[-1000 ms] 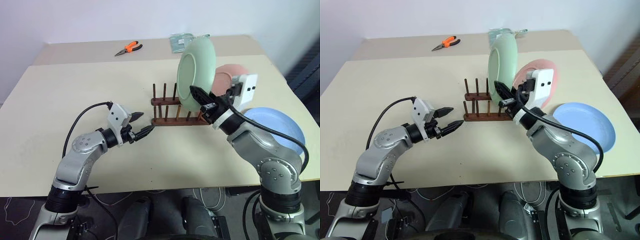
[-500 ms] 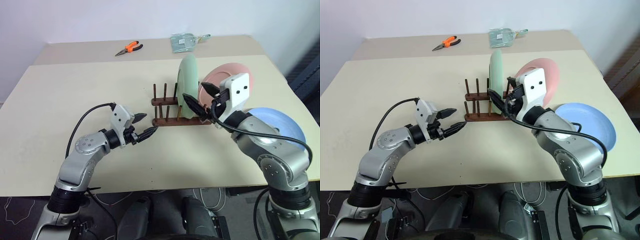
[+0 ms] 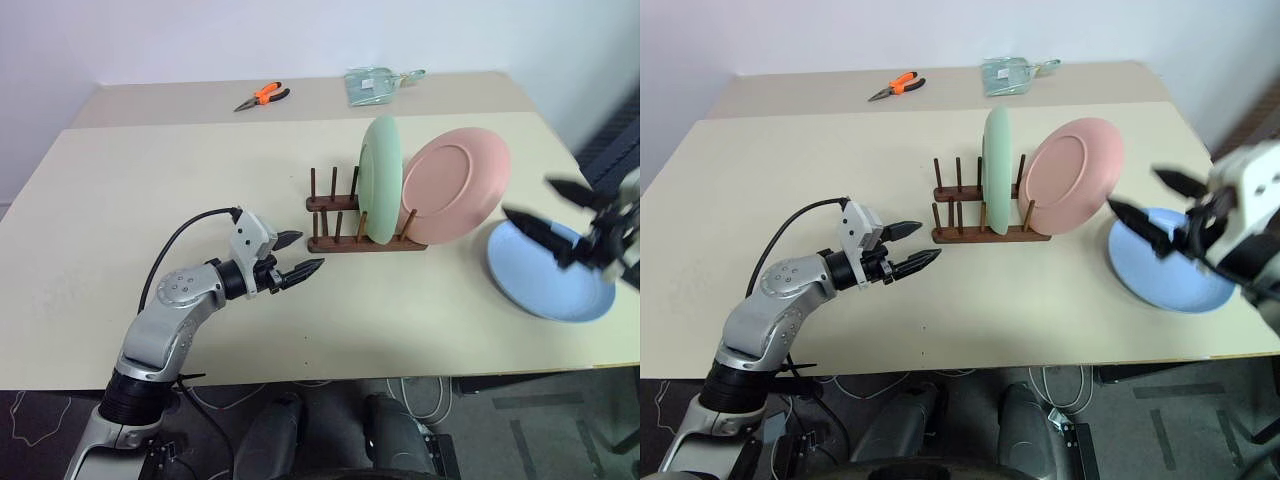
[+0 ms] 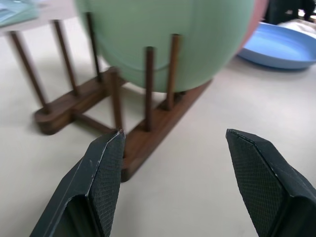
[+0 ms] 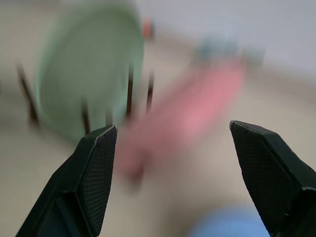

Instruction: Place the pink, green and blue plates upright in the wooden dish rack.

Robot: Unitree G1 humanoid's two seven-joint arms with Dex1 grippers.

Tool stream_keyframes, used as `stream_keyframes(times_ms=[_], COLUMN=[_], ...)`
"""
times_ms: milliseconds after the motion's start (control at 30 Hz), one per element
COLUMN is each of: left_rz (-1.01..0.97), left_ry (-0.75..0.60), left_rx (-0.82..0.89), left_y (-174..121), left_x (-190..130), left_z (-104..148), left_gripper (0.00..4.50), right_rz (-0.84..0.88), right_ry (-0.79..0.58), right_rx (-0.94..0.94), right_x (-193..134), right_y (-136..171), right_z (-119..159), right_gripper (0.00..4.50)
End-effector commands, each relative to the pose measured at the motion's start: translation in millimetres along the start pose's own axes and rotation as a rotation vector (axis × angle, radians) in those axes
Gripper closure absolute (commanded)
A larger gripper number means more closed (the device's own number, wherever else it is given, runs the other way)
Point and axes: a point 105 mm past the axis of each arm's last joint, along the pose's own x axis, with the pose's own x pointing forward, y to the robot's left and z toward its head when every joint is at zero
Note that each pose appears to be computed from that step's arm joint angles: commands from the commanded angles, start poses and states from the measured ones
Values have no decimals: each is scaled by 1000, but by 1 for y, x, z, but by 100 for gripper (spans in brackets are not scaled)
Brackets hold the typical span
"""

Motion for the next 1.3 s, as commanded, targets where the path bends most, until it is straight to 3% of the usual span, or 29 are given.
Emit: stream_keyframes(times_ms=[33,133,267,367,533,700,833,933,1067,1133,1200,1300], left_rz=[-41,-68,-81,-86,-86,-82,-65,-15,61,84,99,152], left_ry=[-31,-36,-42,-42,-40,-40,-46,-58,-73,-75,-71,-50], left_rx=[44,45,43,42,43,43,50,66,85,86,84,69], left_y=[-5,-11,-16,-18,-19,-20,-17,-7,9,14,19,30], left_x=[6,11,13,14,13,12,12,10,5,2,-5,-19], left_z=[10,11,12,11,10,9,10,12,15,16,15,9], left_gripper=[113,113,113,113,113,113,113,113,113,113,113,113], right_rz=[-34,-105,-157,-214,-227,-298,-385,-449,-410,-354,-154,184], right_ry=[89,203,277,340,309,264,129,-82,-343,-463,-635,-777], right_rx=[-94,-143,-140,-139,-131,-188,-250,-270,-283,-266,-116,18], right_x=[5,17,25,25,26,26,28,30,32,31,29,23], right_y=[2,1,0,-8,-13,-28,-45,-55,-43,-30,-1,50], right_z=[-20,-57,-84,-102,-97,-81,-41,17,88,119,155,187], right_gripper=[79,79,79,159,420,436,436,436,436,436,436,436])
